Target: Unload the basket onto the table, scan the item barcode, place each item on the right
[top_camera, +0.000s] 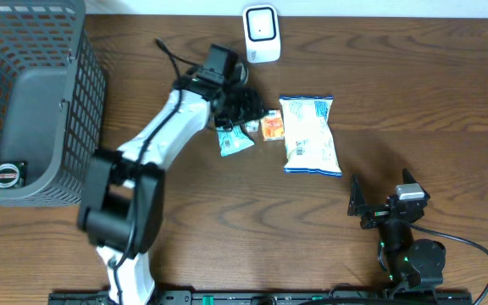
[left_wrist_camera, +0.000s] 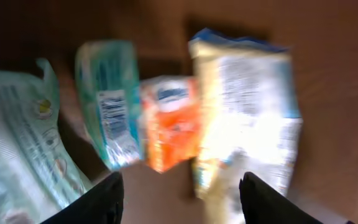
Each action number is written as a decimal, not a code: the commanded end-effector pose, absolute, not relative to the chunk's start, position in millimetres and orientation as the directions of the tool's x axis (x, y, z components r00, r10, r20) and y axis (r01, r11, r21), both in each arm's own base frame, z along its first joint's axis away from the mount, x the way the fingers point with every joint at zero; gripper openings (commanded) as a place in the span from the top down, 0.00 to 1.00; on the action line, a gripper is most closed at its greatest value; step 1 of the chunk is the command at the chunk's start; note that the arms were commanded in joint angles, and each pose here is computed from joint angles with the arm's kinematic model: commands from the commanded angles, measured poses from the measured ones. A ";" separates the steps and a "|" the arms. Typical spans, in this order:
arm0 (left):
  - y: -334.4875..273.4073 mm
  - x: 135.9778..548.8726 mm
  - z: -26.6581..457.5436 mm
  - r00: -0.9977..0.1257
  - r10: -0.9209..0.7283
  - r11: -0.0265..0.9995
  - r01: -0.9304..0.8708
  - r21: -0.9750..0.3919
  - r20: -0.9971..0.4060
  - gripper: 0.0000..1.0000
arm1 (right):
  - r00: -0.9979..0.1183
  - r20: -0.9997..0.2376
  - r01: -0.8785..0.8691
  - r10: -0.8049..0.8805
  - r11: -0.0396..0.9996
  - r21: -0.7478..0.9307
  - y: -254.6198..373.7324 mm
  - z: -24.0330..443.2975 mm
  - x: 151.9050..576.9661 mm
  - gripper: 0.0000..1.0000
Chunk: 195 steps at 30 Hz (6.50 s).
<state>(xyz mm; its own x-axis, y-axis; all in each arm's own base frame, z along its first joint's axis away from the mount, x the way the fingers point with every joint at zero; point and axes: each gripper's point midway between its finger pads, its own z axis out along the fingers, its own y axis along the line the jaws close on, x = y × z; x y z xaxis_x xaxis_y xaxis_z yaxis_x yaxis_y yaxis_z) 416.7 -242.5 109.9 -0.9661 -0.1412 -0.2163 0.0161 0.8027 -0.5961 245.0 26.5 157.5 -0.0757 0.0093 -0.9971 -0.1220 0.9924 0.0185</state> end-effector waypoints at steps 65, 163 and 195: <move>310.6 307.6 123.0 -0.247 -0.837 0.251 -0.966 0.059 -0.489 0.06 | -0.076 -0.997 -0.127 0.015 0.992 0.025 27.9 157.1 244.6 0.01; 297.9 290.6 55.2 -0.326 -0.905 0.298 -0.944 0.139 -0.275 0.30 | -0.076 -0.997 -0.127 0.015 0.992 0.025 27.9 157.1 244.6 0.01; 314.2 256.3 6.7 -0.378 -0.895 0.265 -0.878 0.399 -0.235 0.64 | -0.077 -0.997 -0.127 0.015 0.992 0.025 27.9 157.0 244.6 0.01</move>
<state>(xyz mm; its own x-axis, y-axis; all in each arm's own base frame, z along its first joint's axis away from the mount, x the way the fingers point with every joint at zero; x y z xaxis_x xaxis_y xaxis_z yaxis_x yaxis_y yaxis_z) 273.2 317.9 36.3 -0.3741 -0.8729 -0.3132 -0.9010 0.2621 0.3457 245.0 26.5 157.5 -0.0757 0.0093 -0.9971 -0.1220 0.9924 0.0185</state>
